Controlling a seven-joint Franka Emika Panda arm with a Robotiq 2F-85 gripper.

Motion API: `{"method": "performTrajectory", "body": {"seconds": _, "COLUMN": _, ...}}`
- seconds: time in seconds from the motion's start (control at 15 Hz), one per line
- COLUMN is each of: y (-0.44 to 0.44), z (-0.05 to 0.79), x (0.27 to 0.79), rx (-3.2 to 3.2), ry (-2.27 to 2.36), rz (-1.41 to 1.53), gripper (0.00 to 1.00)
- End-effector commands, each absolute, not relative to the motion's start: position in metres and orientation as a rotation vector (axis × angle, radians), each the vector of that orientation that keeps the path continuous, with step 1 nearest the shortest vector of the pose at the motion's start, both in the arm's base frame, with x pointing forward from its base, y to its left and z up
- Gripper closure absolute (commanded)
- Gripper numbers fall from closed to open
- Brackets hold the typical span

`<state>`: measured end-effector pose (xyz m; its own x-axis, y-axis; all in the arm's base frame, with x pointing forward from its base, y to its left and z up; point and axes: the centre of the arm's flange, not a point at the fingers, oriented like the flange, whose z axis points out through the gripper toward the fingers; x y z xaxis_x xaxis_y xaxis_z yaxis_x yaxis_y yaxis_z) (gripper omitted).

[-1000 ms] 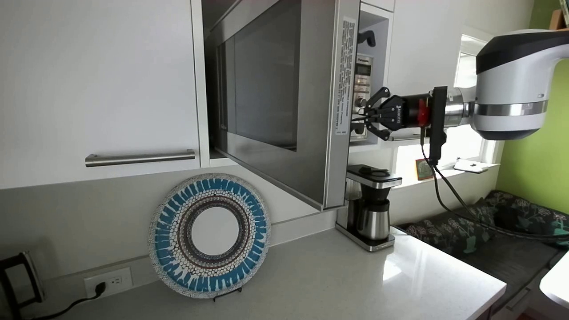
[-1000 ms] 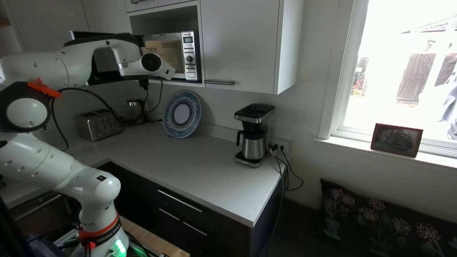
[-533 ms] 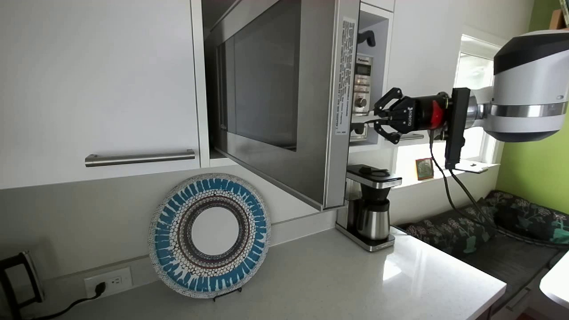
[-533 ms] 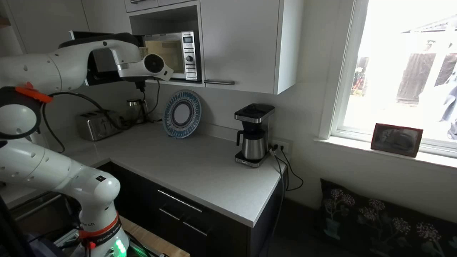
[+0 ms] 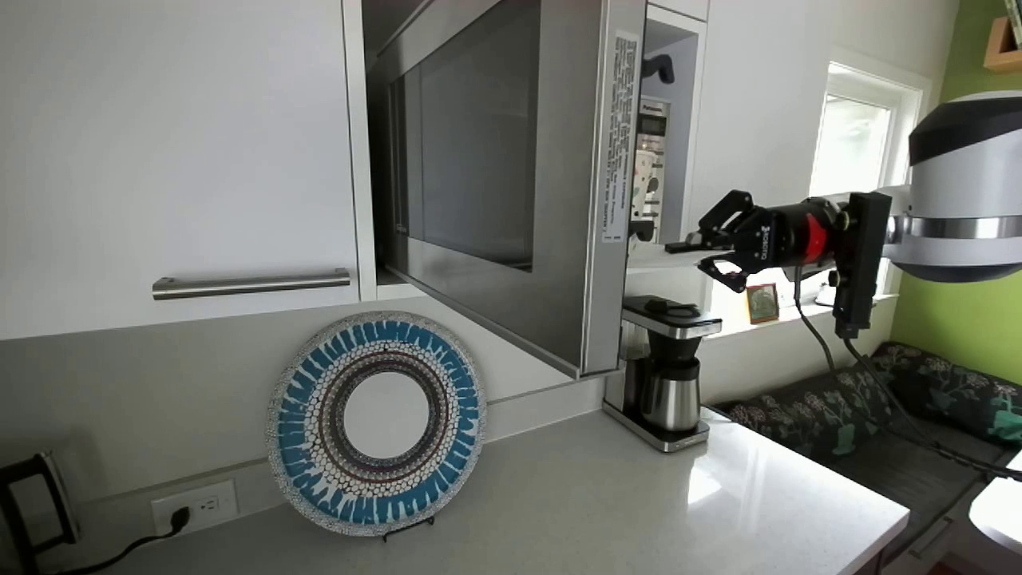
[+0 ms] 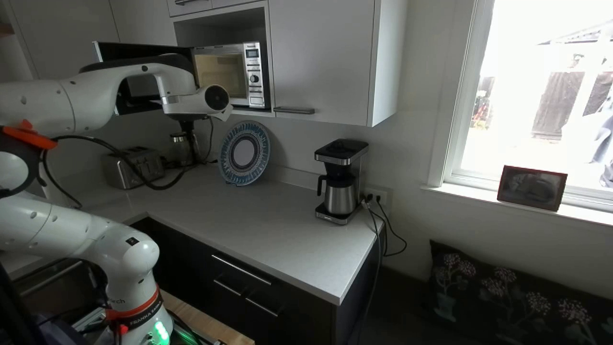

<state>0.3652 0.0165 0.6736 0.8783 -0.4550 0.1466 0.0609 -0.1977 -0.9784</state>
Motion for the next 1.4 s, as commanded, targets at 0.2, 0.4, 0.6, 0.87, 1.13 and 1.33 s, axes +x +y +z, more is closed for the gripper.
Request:
{"method": "performTrajectory", "body": {"seconds": 0.2, "y": -0.001, "z": 0.633, "x": 0.345, "rx": -1.764, "ry": 0.224, "rz": -0.437, "gripper": 1.00}}
{"method": "performTrajectory", "body": {"seconds": 0.4, "y": -0.006, "z": 0.613, "x": 0.344, "rx": -1.782, "ry": 0.208, "rz": -0.428, "gripper": 1.00}}
{"method": "performTrajectory", "body": {"seconds": 0.6, "y": -0.010, "z": 0.590, "x": 0.342, "rx": -1.808, "ry": 0.191, "rz": -0.425, "gripper": 1.00}}
{"method": "performTrajectory", "body": {"seconds": 0.87, "y": -0.010, "z": 0.557, "x": 0.340, "rx": -1.804, "ry": 0.199, "rz": -0.421, "gripper": 1.00}}
{"method": "performTrajectory", "body": {"seconds": 1.13, "y": -0.007, "z": 0.526, "x": 0.335, "rx": -1.769, "ry": 0.217, "rz": -0.422, "gripper": 1.00}}
{"method": "performTrajectory", "body": {"seconds": 1.33, "y": -0.007, "z": 0.527, "x": 0.344, "rx": -1.787, "ry": 0.220, "rz": -0.400, "gripper": 0.99}}
